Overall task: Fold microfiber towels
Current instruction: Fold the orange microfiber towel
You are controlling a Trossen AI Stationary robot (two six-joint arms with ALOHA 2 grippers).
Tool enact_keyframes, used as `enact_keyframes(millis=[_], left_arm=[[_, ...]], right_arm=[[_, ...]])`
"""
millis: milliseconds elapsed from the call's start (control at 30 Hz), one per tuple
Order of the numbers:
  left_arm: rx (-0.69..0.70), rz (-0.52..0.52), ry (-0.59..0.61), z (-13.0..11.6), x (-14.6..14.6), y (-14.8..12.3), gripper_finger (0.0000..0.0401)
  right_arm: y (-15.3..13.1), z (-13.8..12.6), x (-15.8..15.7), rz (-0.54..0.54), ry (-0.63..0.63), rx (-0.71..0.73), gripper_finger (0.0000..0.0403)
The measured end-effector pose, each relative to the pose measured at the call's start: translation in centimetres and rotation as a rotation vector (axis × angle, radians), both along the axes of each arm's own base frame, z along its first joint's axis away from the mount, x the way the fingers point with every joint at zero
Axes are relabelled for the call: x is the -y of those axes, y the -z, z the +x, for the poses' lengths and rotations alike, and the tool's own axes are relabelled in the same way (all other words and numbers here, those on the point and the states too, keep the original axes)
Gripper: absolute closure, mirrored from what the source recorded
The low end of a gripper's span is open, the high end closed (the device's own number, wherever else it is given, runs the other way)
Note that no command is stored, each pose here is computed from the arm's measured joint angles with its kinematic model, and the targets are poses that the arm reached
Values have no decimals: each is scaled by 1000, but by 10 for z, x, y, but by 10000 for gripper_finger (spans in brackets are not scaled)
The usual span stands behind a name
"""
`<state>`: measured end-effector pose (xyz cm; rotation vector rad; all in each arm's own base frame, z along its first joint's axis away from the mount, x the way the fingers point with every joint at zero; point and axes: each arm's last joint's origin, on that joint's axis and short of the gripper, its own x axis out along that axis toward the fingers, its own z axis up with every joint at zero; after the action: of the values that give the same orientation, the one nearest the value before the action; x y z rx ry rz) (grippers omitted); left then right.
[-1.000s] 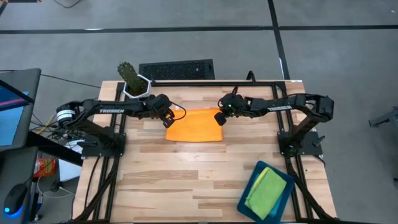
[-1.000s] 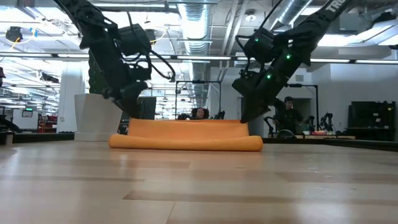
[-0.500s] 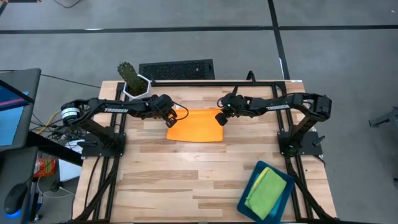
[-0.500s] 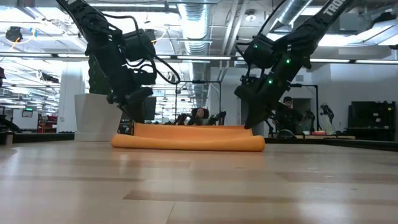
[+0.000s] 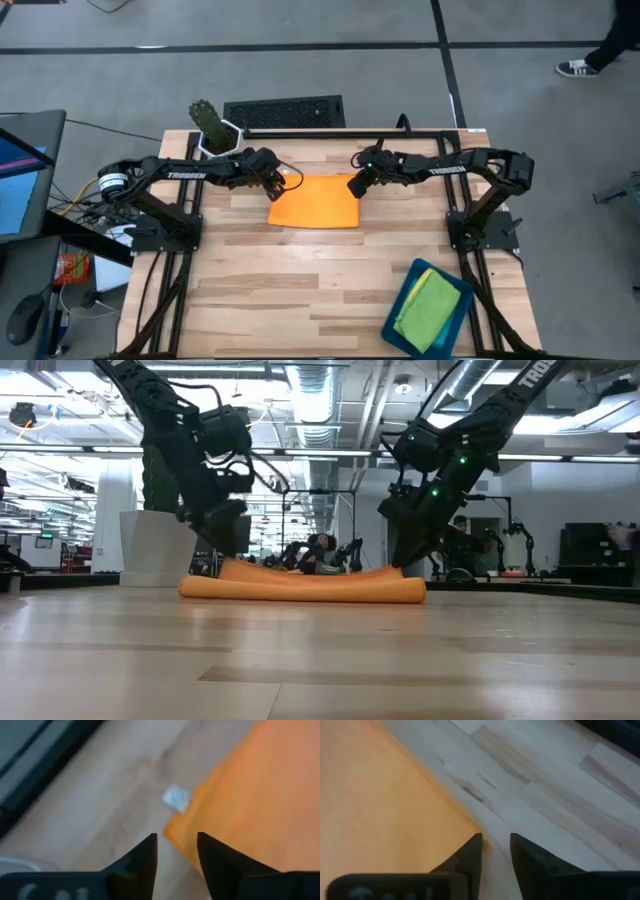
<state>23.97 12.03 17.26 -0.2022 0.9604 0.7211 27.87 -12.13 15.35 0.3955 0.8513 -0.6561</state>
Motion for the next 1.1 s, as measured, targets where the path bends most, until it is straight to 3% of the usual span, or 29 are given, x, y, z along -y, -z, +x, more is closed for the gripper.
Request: enact_keyframes(millis=[267, 367, 467, 600, 700, 800, 933, 1000, 1100], left_arm=[[24, -5, -44, 0, -12, -11, 204], [77, -91, -71, -1, -14, -10, 189], [223, -203, -25, 1, -12, -21, 189], [491, -318, 186, 2, 7, -42, 214], [578, -334, 258, -7, 33, -35, 249], [632, -270, 220, -21, 58, -16, 298], [719, -268, 183, -37, 77, 12, 377], [751, -266, 159, -42, 81, 20, 393], [715, -264, 124, -50, 85, 34, 392]], right_arm=[[-17, -5, 2, -16, 26, 63, 232], [-29, -6, -1, -23, 28, 119, 227], [-44, -1, -13, -31, -32, 212, 229], [-42, 0, -45, -58, -160, 364, 243], [-18, -7, -75, -14, -217, 466, 267], [5, -14, -97, 31, -229, 546, 305], [29, -16, -111, 66, -215, 517, 373], [37, -13, -114, 73, -222, 519, 391], [46, -9, -119, 90, -226, 542, 380]])
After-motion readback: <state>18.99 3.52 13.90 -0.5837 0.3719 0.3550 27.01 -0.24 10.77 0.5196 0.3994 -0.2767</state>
